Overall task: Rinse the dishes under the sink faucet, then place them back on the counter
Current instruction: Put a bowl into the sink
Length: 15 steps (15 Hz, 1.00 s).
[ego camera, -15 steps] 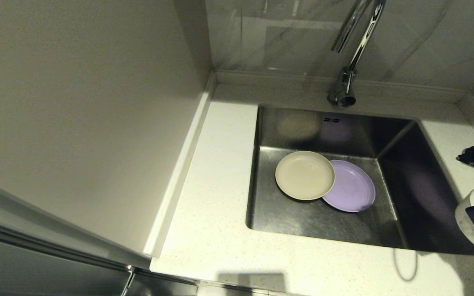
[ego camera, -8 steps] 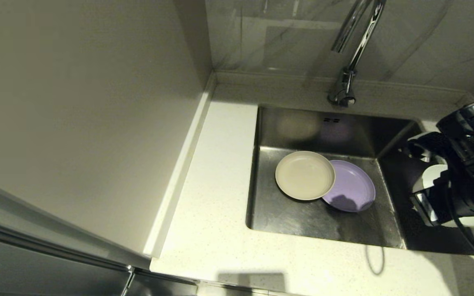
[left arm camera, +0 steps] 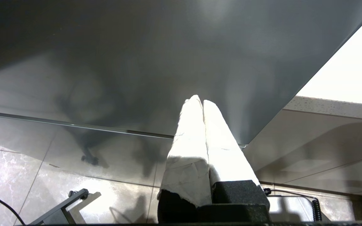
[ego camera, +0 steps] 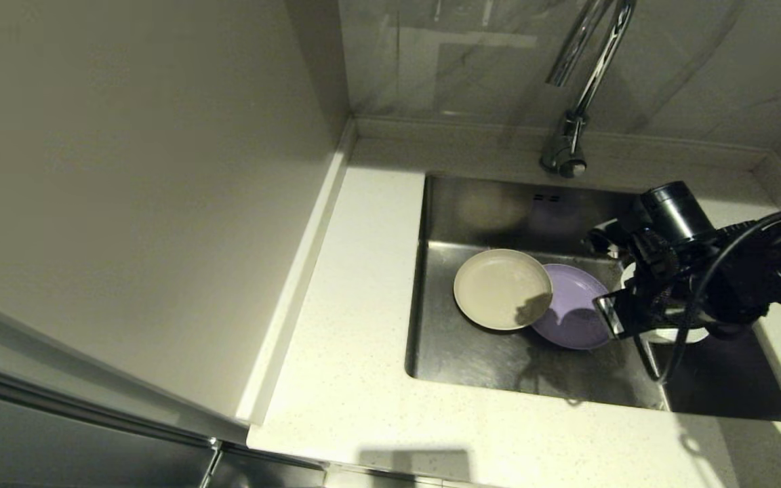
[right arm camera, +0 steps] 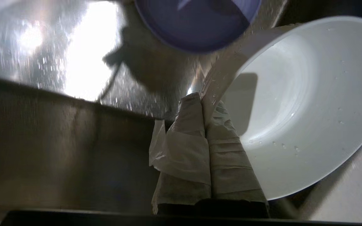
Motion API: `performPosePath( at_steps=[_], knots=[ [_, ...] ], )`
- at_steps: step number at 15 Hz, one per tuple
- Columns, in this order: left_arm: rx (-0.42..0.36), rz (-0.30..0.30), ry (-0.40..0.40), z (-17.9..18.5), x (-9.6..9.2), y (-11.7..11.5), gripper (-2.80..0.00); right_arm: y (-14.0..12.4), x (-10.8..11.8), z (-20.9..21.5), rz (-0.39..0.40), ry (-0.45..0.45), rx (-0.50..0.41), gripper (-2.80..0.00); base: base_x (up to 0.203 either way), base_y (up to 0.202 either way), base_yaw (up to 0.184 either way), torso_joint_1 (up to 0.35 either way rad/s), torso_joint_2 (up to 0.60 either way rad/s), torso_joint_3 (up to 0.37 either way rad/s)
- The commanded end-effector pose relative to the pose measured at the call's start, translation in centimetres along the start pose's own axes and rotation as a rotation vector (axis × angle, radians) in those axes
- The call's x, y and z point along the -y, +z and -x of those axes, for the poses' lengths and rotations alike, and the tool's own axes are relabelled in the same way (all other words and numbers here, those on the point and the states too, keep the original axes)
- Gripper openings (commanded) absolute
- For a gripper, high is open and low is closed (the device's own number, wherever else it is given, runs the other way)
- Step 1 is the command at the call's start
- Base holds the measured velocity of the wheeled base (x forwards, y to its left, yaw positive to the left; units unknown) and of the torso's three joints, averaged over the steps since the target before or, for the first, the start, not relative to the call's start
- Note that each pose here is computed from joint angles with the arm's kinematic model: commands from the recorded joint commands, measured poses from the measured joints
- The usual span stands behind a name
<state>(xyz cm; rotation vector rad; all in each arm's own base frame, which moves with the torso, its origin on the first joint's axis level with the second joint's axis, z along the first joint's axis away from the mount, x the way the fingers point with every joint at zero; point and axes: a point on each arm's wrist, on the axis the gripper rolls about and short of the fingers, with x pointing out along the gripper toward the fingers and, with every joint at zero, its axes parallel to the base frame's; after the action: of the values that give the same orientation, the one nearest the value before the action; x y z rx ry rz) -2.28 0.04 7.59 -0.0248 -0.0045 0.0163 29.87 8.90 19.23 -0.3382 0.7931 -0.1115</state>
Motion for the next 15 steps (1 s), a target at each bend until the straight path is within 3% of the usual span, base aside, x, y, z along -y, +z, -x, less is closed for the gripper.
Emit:
performPosePath(
  at_steps=[1,5,9,15],
  knots=[
    [0.003,0.001,0.0,0.0,0.0,0.0,-2.8,0.3,-1.4,-1.8,0.022,0.007,-0.017,-2.8,0.0,0.0,0.0,0.0,0.0,0.0],
    [0.003,0.001,0.0,0.0,0.0,0.0,-2.8,1.4,-4.9,-2.2,0.069,0.062,0.043,-2.8,0.0,0.0,0.0,0.0,0.0,0.0],
    [0.003,0.0,0.0,0.0,0.0,0.0,-2.8,2.4,-6.8,-4.6,0.085,0.037,0.06,-2.8,0.0,0.0,0.0,0.0,0.0,0.0],
    [0.003,0.001,0.0,0.0,0.0,0.0,-2.8,3.4,-4.1,-11.8,-0.024,-0.146,0.035,-2.8,0.0,0.0,0.0,0.0,0.0,0.0]
  ],
)
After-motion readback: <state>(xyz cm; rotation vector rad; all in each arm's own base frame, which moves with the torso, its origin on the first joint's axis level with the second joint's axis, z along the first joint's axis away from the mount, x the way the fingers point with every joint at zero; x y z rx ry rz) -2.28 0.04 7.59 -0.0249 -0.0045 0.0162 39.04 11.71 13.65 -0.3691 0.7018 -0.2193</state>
